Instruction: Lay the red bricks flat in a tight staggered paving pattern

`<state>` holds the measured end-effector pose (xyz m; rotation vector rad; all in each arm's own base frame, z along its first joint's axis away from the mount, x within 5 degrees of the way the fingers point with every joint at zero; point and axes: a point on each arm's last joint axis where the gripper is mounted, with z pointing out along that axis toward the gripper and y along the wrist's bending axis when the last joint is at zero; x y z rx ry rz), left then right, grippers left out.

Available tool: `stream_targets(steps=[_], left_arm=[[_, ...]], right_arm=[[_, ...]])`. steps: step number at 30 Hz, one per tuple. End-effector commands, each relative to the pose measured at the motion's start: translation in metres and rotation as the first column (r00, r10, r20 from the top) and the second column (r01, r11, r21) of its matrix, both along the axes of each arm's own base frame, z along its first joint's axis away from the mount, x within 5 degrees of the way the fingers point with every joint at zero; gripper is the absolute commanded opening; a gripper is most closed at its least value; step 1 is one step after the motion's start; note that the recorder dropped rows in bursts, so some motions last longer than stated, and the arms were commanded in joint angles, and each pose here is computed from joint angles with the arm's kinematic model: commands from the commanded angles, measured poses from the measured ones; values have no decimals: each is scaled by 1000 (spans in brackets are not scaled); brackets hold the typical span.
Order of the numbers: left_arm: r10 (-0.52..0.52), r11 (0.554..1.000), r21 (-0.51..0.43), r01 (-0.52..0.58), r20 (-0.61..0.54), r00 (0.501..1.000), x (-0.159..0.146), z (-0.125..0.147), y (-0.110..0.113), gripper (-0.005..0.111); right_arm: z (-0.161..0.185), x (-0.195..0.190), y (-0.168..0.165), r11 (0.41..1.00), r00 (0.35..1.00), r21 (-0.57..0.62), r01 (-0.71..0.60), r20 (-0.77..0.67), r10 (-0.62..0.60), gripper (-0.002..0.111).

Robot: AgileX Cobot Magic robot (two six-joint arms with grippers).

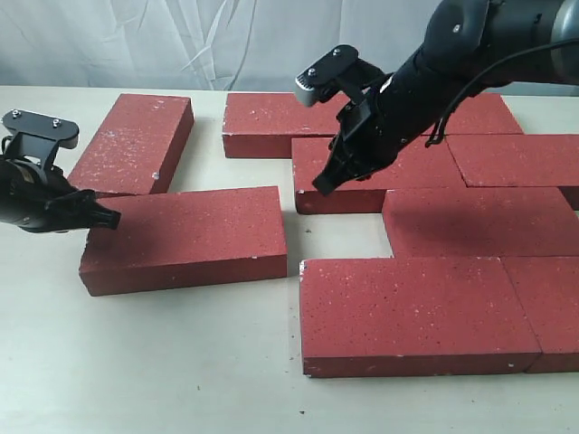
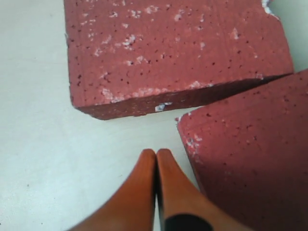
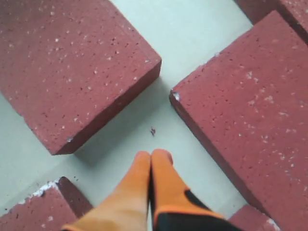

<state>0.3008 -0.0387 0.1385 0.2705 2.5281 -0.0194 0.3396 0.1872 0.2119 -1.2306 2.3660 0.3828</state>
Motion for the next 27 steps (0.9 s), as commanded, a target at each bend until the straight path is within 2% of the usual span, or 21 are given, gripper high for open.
stream_targets(steps=[1, 9, 27], left_arm=[[29, 999, -18, -29, -2, 1000, 0, 1, 2, 0], [28, 999, -16, -29, -15, 999, 0, 0, 2, 0], [45, 999, -24, -47, -56, 997, -1, -9, 2, 0]], right_arm=[[-18, 0, 9, 999, 999, 11, -41, -26, 41, -1], [-44, 8, 18, 999, 1000, -16, -29, 3, 29, -1], [-56, 5, 30, 996, 997, -44, -72, 7, 72, -1]])
